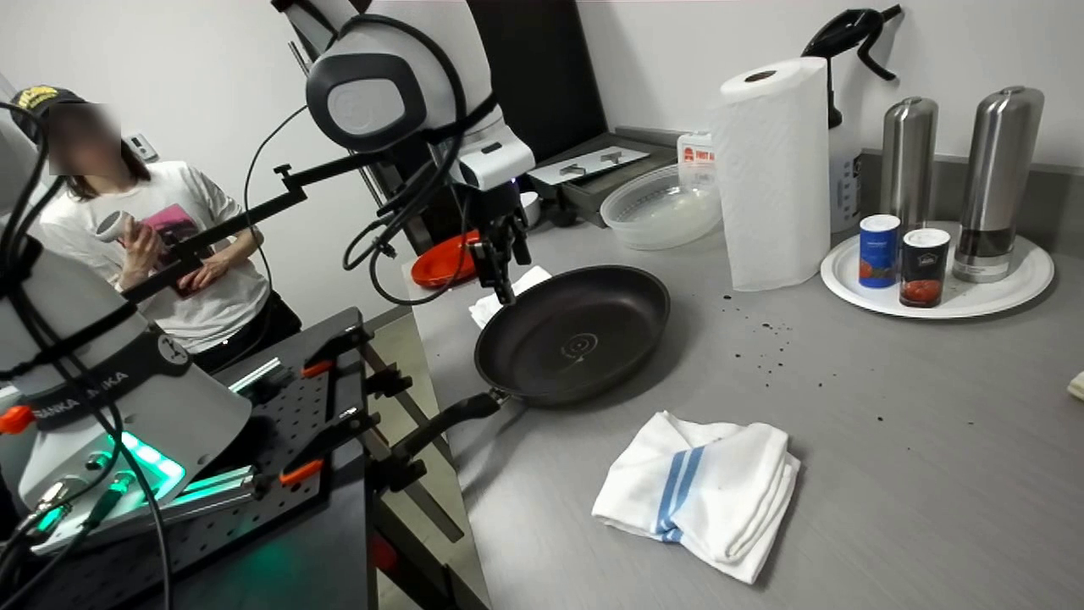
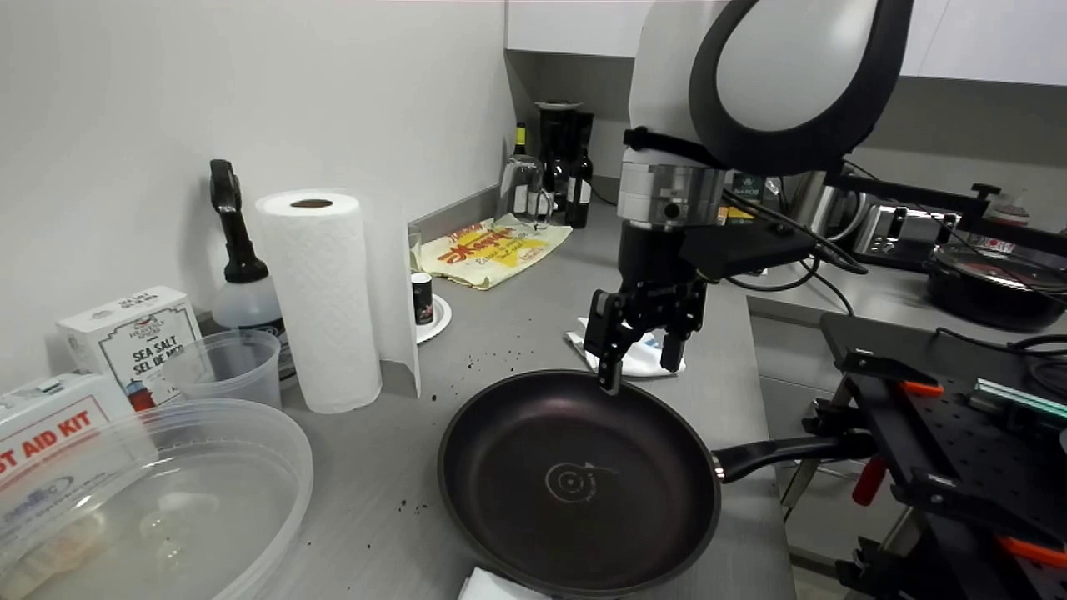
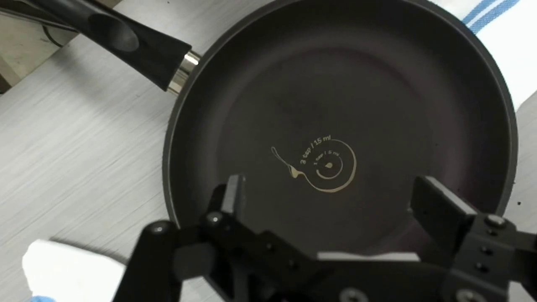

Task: Use the white and blue towel on the right to wipe the black pan

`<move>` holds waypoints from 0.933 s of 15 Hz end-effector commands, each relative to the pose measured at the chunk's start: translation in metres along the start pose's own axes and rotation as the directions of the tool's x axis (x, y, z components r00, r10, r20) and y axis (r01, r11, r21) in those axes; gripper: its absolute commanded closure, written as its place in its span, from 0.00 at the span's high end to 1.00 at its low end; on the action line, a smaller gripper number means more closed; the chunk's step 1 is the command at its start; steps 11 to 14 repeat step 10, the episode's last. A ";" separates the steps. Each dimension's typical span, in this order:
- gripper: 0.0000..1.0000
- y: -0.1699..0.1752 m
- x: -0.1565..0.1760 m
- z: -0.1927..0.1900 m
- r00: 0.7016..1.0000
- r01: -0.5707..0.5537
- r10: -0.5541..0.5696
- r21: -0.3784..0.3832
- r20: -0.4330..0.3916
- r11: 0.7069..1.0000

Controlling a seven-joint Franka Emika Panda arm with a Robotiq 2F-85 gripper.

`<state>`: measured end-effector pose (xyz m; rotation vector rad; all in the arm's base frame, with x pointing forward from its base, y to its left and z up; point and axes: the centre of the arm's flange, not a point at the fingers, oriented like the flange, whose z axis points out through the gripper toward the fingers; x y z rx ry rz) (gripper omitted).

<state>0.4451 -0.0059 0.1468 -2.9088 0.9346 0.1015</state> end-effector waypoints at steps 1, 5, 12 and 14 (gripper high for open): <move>1.00 0.001 0.001 0.000 1.000 -0.003 0.003 0.000 0.000 1.000; 1.00 0.003 0.002 -0.001 1.000 -0.009 0.009 0.001 -0.001 1.000; 1.00 0.003 0.002 -0.001 1.000 -0.009 0.009 0.001 -0.002 1.000; 1.00 0.003 0.002 -0.001 1.000 -0.009 0.009 0.001 -0.002 1.000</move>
